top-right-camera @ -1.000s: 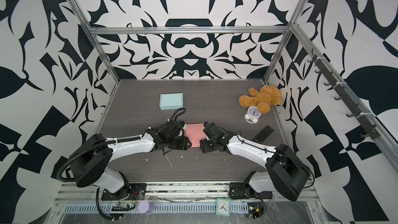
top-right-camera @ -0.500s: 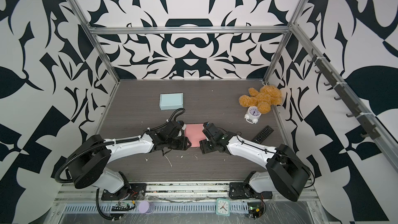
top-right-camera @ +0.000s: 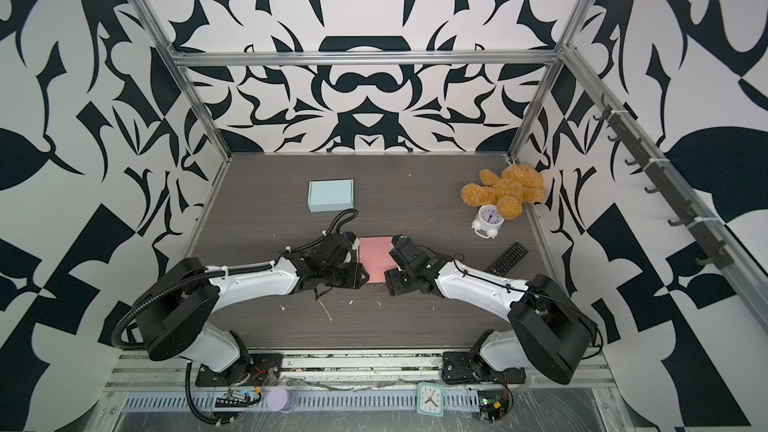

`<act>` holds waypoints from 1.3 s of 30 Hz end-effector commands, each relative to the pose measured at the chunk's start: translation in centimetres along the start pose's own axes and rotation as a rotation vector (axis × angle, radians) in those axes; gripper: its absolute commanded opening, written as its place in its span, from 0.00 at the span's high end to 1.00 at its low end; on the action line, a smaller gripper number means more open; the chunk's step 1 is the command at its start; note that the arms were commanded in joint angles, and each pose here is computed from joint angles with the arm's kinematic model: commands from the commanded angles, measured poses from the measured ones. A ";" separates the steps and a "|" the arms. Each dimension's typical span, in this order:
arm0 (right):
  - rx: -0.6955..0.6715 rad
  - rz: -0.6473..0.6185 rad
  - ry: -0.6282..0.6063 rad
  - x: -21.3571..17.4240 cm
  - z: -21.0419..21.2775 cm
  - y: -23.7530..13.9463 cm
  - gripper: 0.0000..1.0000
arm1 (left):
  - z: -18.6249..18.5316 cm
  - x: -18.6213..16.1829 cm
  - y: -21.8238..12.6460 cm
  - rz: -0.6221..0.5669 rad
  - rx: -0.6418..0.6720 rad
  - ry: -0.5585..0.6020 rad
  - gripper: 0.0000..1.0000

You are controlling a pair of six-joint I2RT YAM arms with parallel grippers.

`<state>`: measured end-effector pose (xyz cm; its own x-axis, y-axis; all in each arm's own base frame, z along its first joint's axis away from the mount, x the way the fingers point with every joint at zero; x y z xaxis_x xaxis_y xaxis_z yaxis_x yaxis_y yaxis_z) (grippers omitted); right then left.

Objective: Fold the paper box

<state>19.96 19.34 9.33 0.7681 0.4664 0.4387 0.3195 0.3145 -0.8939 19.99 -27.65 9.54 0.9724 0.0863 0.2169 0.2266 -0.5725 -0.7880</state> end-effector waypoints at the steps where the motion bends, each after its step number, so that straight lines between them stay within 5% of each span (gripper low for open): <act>1: -0.001 -0.049 -0.024 1.3 0.3 -0.2 0.28 | 0.6 -0.4 0.1 0.004 -0.002 0.007 0.54; 11: -0.008 -0.058 -0.033 1.6 0.2 -0.4 0.27 | 0.4 0.5 -2.0 -0.002 -0.050 0.024 0.28; 30: 0.024 -0.113 -0.009 2.0 0.0 -4.2 0.21 | 0.2 3.5 -5.5 -0.067 0.033 0.095 0.31; 39: 0.069 -0.151 0.076 4.0 -2.2 -4.2 0.17 | -1.1 9.7 -5.5 -0.079 -0.043 0.129 0.30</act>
<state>21.27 17.58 12.39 0.7814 0.3858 0.4905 0.3545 0.3724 -0.8577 26.42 -24.71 16.81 0.9279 0.0551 0.3686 0.3292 -0.5848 -0.7414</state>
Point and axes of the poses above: each gripper's point midway between its finger pads, its own y axis out along the fingers, its own z axis along the line the jaws close on, x = y × z, the point moved 6 cm from there along -y, back along the fingers, and after that the axes turned 15 degrees about -y, right-handed, at the moved point
